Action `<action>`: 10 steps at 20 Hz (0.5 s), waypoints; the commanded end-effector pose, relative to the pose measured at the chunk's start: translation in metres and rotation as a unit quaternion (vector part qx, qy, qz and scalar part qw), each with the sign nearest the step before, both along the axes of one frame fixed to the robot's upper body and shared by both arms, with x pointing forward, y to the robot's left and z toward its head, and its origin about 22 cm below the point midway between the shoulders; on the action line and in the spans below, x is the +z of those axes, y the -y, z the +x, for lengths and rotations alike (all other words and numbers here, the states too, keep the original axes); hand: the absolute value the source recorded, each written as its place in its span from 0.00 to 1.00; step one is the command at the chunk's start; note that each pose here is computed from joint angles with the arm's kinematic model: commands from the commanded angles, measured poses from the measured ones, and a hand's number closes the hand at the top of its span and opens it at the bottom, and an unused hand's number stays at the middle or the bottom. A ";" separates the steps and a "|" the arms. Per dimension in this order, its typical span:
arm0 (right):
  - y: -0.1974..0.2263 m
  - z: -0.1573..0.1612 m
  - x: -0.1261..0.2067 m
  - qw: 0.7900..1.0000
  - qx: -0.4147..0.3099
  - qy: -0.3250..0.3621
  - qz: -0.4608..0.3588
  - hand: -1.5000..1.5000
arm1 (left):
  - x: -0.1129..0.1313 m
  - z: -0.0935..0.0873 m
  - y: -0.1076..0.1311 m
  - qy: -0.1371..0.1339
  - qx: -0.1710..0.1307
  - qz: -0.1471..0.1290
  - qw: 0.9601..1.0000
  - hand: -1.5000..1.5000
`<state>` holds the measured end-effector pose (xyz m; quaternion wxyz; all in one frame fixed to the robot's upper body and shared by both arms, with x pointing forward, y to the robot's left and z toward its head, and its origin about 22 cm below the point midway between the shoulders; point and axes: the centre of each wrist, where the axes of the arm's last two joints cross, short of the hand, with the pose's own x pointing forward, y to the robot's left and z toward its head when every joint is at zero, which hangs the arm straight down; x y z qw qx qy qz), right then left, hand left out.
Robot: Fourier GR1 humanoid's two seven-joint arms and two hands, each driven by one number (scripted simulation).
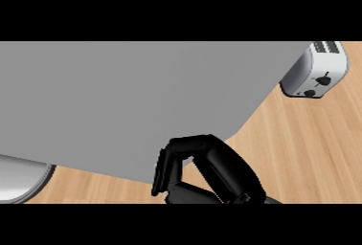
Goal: Pick up the bottled water, place it into the cabinet and close the cabinet
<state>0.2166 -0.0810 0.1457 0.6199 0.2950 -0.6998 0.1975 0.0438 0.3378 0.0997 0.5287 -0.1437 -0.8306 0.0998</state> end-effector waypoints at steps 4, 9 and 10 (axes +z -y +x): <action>0.017 0.065 0.020 0.998 -0.017 -0.011 0.055 1.00 | 0.014 -0.012 -0.023 0.008 0.003 -0.002 1.000 0.00; 0.024 0.103 0.020 0.999 -0.017 -0.022 0.042 1.00 | 0.009 -0.022 -0.029 0.010 0.019 0.004 1.000 0.00; 0.037 0.114 0.010 0.998 -0.019 -0.029 0.047 1.00 | 0.008 -0.031 -0.036 0.006 0.014 0.000 1.000 0.00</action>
